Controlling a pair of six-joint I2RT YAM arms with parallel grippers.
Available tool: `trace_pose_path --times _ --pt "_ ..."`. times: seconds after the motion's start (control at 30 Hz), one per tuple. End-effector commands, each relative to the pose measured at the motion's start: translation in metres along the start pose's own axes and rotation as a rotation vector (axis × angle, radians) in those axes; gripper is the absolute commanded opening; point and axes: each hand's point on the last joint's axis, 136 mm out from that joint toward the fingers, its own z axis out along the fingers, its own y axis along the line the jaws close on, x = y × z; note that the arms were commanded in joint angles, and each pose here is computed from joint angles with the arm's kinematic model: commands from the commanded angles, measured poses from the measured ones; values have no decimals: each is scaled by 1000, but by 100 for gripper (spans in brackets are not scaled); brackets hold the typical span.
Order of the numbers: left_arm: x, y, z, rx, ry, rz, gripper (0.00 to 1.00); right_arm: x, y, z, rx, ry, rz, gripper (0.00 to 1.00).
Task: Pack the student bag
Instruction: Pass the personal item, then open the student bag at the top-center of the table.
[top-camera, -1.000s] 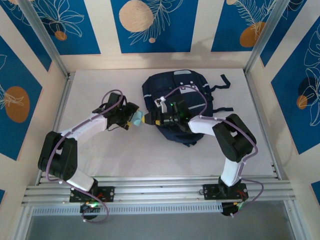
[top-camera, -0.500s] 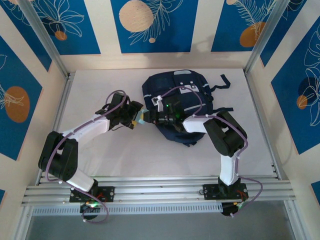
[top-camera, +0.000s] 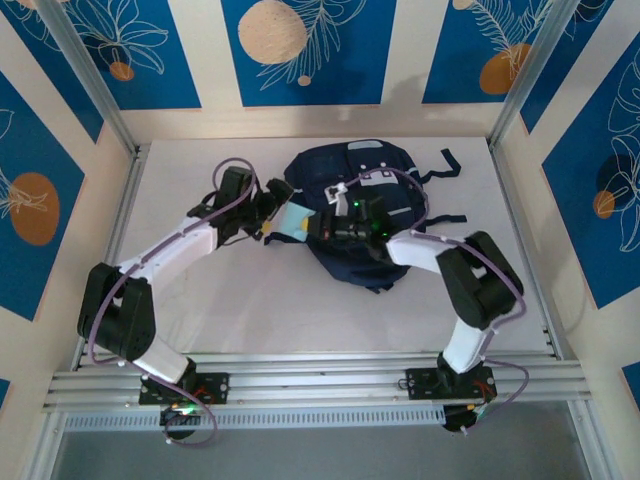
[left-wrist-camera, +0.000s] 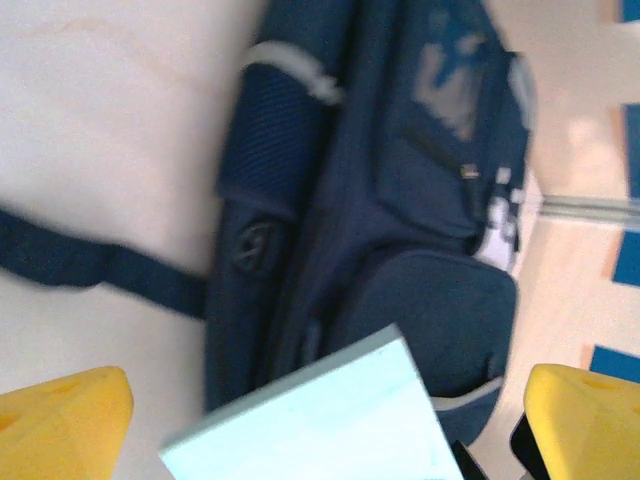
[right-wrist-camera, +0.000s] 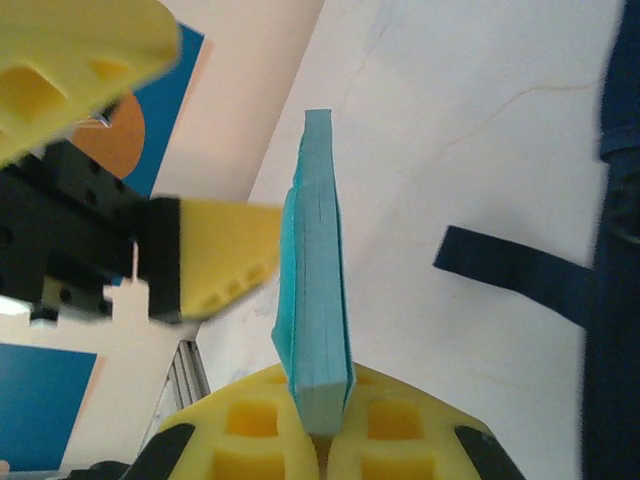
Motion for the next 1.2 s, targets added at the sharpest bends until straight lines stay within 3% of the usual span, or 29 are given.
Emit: trace_pose_path --times 0.0,0.27,0.53,0.73,1.0,1.07,1.17 --pt "-3 -31 0 35 1 302 100 -2 -13 -40 129 -2 36 0" --pt "62 -69 47 108 233 708 96 -27 -65 -154 401 -138 224 0" --pt "126 -85 89 37 276 1169 88 -42 -92 -246 524 -351 355 0" --pt "169 -76 110 -4 356 1456 87 -41 -98 -277 502 -429 425 0" --pt "184 -57 138 -55 405 1616 85 -32 -96 -286 495 -456 442 0" --pt "177 -54 145 -98 377 1643 79 -29 -95 -287 495 -460 443 0" --pt "170 -55 149 -127 351 1677 45 -25 -94 -287 485 -462 447 0"
